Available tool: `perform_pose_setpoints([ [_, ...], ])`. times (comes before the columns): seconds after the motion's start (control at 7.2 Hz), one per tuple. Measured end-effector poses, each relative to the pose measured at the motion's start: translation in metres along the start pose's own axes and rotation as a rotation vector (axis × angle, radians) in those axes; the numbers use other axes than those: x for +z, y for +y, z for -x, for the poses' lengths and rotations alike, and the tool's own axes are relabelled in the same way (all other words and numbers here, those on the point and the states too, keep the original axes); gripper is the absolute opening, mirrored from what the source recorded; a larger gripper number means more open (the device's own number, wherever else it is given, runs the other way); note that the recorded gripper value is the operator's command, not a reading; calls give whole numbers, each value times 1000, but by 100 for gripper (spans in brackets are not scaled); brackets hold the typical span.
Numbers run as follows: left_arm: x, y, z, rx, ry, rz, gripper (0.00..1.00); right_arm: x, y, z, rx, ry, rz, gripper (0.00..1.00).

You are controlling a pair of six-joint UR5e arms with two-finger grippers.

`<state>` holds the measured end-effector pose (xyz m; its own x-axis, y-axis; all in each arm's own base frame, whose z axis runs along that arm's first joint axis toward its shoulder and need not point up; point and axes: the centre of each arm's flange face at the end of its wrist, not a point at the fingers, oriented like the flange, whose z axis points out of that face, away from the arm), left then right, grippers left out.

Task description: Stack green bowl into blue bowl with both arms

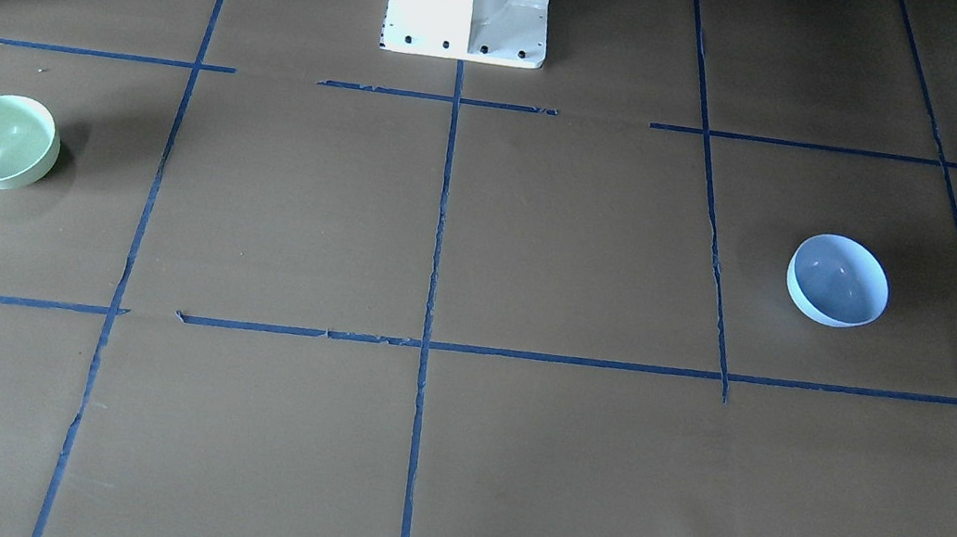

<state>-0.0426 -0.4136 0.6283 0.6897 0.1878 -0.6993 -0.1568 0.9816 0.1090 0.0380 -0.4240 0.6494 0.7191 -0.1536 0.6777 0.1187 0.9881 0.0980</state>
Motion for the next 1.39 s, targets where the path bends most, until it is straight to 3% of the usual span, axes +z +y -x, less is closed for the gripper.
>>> perform_pose_setpoints([
  [0.42,0,-2,-1,12,-4,-3,100,-1,-1,2,-3,-5,-3,100],
  [0.56,-3,-8,0,20,-38,-7,100,-1,-3,3,-8,-7,-3,100],
  [0.83,-17,-28,2,51,-167,-31,100,-1,-7,7,-19,-10,-6,100],
  [0.97,-24,-41,-3,73,-171,-56,100,-1,-8,9,-22,-14,-5,100],
  [1.39,-18,-57,-29,37,-11,-94,100,7,-12,20,-41,-25,14,100],
])
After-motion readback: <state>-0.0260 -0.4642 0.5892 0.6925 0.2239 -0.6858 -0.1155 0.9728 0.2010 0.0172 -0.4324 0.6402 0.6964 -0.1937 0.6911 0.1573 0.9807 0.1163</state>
